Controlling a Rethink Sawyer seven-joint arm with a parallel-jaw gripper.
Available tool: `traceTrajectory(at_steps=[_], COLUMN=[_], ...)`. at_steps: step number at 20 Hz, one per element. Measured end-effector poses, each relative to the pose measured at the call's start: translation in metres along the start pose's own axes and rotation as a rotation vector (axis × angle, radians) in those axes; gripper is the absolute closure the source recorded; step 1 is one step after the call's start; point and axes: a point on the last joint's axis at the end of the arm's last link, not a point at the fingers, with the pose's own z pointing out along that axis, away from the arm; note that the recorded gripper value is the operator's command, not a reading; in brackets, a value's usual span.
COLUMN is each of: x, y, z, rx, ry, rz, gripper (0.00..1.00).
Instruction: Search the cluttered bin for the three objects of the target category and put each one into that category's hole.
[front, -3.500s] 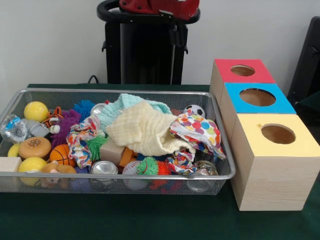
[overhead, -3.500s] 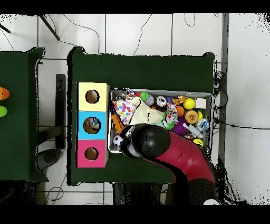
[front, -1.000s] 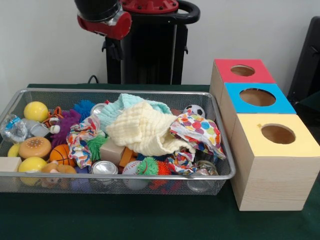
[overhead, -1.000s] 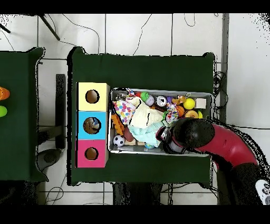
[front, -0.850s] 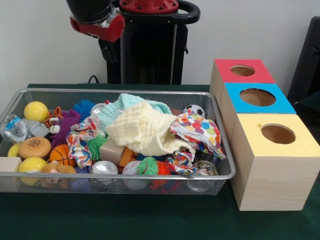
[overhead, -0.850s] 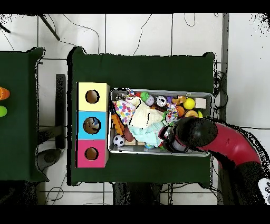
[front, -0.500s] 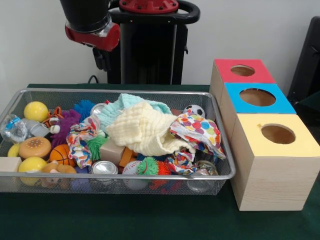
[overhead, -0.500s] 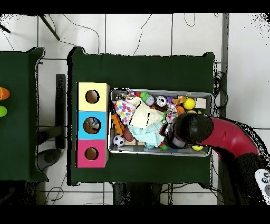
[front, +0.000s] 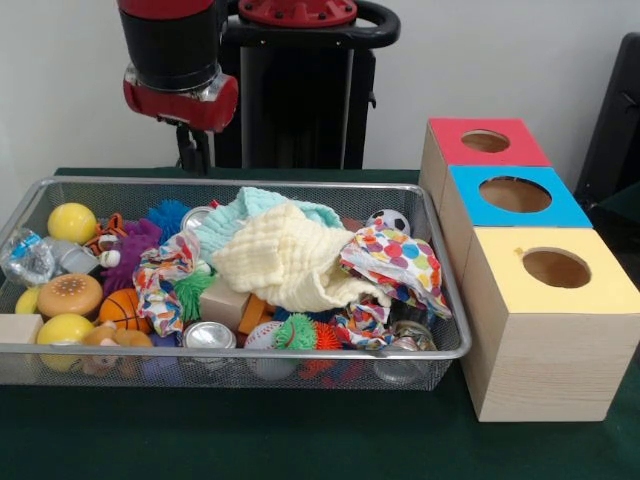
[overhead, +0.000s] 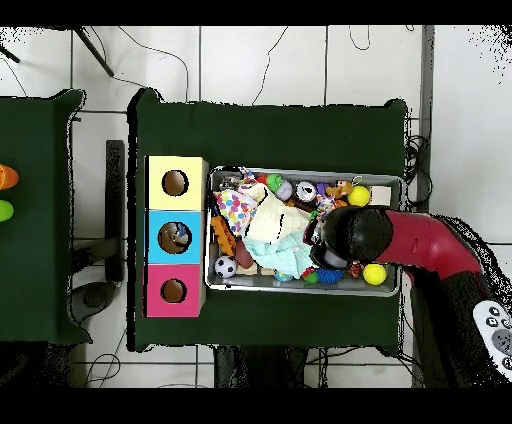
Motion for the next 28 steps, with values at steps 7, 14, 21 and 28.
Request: traceTrajectory(at_steps=[7,14,21,28], x=[-0.033,-0.059,-0.074,-0.074], y=[-0.002,-0.012,-0.025,-0.027], z=[-0.003,-0.001,0.008,0.021], rx=[-0.031,-0.058,-0.086,-0.117], ry=[-0.164,-0.213,-0.225,-0.208], rz=[-0.039,-0.061,-0.069,-0.063], gripper=[1.00,1.00,1.00,1.00])
